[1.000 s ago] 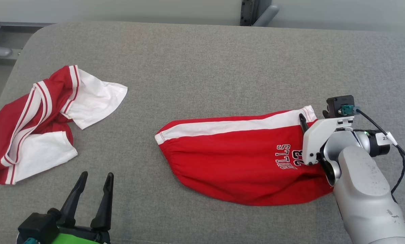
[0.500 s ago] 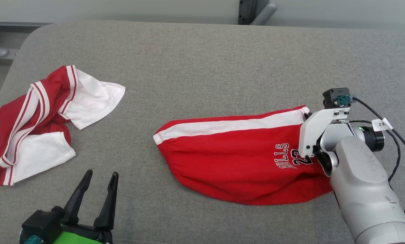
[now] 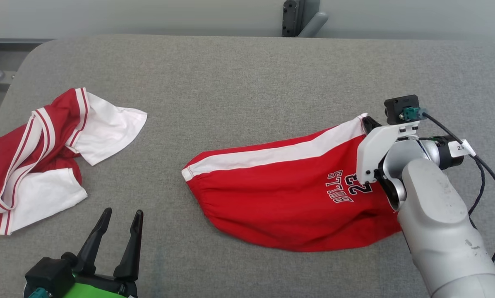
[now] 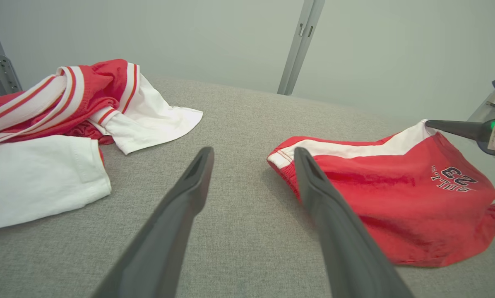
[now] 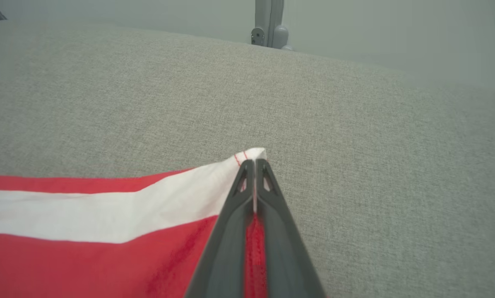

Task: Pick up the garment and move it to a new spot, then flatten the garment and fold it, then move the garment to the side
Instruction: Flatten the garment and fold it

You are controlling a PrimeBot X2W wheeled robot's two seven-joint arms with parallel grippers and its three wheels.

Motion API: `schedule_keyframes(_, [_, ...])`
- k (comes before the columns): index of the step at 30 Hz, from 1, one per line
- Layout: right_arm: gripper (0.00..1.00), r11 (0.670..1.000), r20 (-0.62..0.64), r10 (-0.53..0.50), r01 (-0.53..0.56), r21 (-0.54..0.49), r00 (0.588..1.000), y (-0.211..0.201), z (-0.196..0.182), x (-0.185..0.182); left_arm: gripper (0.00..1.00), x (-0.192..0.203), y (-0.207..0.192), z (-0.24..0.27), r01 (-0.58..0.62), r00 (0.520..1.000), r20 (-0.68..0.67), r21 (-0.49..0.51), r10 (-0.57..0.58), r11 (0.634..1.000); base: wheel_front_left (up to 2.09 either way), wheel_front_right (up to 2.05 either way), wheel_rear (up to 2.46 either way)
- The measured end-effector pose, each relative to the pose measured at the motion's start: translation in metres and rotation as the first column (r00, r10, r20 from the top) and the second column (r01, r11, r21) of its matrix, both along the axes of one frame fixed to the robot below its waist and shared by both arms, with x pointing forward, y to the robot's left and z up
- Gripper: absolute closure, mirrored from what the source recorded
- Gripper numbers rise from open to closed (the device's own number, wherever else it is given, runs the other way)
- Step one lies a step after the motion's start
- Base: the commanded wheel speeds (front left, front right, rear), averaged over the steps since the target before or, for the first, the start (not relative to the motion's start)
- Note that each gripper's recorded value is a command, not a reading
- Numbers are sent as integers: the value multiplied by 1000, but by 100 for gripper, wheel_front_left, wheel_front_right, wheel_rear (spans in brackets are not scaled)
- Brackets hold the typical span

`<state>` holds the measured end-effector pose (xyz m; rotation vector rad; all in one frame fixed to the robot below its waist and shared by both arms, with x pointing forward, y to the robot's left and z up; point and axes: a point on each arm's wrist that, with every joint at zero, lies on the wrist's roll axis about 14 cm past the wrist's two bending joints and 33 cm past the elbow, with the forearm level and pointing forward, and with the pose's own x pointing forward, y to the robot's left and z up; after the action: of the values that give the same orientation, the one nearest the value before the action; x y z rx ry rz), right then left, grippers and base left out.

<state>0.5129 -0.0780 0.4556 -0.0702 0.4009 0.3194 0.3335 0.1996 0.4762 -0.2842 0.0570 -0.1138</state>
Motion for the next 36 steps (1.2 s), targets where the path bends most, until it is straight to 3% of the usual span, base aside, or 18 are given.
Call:
schedule_keyframes(12, [100, 997, 14, -39, 40, -72, 999, -33, 8, -79, 0, 18, -36, 2, 129, 982, -107, -226, -156, 966, 0, 0, 0])
schedule_keyframes(20, [100, 994, -24, -66, 64, -92, 998, -44, 7, -104, 0, 40, -53, -8, 182, 939, -232, -292, -254, 939, 0, 0, 0])
schedule_keyframes(28, [100, 992, -45, -62, 57, -110, 997, -43, 4, -110, 0, 60, -70, -29, 210, 880, -346, -331, -325, 920, 0, 0, 0])
schedule_keyframes(36, [100, 991, -64, -47, 38, -132, 997, -39, -2, -110, 0, 80, -70, -51, 210, 842, -430, -295, -325, 932, 0, 0, 0])
